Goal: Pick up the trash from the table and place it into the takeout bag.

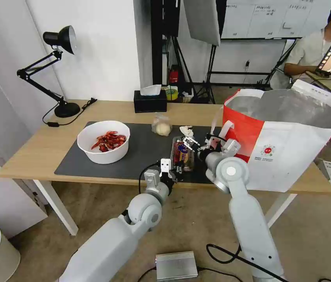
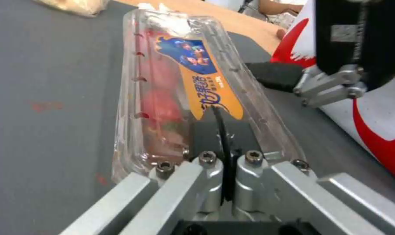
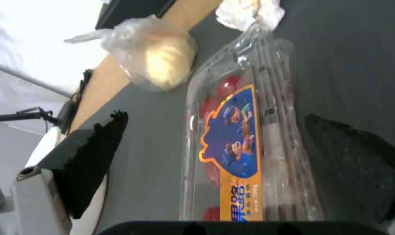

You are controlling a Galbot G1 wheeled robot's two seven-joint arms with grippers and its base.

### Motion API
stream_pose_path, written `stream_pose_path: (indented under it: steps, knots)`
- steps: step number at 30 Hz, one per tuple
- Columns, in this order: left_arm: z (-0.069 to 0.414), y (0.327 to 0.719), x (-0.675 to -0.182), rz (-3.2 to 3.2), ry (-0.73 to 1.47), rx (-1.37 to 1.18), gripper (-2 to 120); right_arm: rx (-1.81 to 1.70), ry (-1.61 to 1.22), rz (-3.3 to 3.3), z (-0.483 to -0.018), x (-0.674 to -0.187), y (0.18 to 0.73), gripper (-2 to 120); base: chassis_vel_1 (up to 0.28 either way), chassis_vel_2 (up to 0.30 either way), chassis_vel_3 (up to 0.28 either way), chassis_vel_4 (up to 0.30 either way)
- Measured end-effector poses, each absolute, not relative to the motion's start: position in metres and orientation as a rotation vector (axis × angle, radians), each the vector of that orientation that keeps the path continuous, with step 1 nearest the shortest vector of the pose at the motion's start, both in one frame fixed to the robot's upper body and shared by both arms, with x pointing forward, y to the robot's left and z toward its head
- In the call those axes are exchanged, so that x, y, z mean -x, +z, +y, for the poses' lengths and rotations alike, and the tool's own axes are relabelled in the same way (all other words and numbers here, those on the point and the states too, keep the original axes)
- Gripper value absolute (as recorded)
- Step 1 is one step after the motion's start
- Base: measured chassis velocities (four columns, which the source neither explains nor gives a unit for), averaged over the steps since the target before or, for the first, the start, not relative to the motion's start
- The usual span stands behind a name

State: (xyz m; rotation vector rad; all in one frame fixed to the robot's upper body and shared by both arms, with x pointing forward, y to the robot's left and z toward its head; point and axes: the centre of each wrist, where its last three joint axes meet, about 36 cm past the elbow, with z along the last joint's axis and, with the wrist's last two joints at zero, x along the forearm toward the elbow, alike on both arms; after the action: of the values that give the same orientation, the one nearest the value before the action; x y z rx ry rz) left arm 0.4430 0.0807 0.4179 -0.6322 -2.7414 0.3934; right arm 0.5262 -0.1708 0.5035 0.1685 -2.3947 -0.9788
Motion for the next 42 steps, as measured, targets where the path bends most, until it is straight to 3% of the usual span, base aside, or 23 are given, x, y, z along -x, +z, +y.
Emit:
stream_pose_path:
  steps: [42]
  knots:
    - [0.083, 0.416, -0.439, -2.745, 0.406, 0.622, 0, -0.122, -1.052, -2.245, -0.168, -0.551, 0.498, 100, 0.0, 0.0, 0.0, 0.0]
